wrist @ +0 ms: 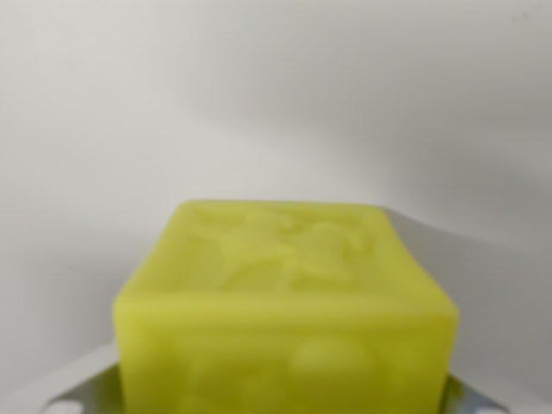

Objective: Pick yellow cube

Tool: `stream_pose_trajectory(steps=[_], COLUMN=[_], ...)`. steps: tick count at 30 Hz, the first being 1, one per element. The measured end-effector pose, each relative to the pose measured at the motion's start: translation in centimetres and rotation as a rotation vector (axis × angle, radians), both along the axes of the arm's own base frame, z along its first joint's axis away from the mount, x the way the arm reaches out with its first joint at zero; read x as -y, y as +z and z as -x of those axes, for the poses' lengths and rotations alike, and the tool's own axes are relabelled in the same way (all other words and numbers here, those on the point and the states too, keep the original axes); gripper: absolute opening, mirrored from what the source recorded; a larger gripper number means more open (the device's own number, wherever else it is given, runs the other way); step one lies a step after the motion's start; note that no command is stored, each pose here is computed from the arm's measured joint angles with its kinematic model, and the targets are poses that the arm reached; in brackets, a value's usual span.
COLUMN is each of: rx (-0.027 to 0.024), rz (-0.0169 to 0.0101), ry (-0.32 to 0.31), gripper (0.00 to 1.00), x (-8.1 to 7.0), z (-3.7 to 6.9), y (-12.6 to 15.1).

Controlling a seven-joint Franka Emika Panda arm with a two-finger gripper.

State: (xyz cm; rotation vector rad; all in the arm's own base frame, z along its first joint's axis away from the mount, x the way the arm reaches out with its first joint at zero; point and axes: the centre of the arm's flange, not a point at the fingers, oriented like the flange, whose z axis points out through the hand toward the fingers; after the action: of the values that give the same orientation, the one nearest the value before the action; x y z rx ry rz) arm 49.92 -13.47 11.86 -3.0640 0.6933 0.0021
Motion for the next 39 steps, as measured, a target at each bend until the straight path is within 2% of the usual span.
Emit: stream_pose_trajectory(steps=[39], rx=[0.0002], rz=[0.0005], ry=[0.000], gripper=[0.00], x=[0.0], z=[0.0], y=[9.5])
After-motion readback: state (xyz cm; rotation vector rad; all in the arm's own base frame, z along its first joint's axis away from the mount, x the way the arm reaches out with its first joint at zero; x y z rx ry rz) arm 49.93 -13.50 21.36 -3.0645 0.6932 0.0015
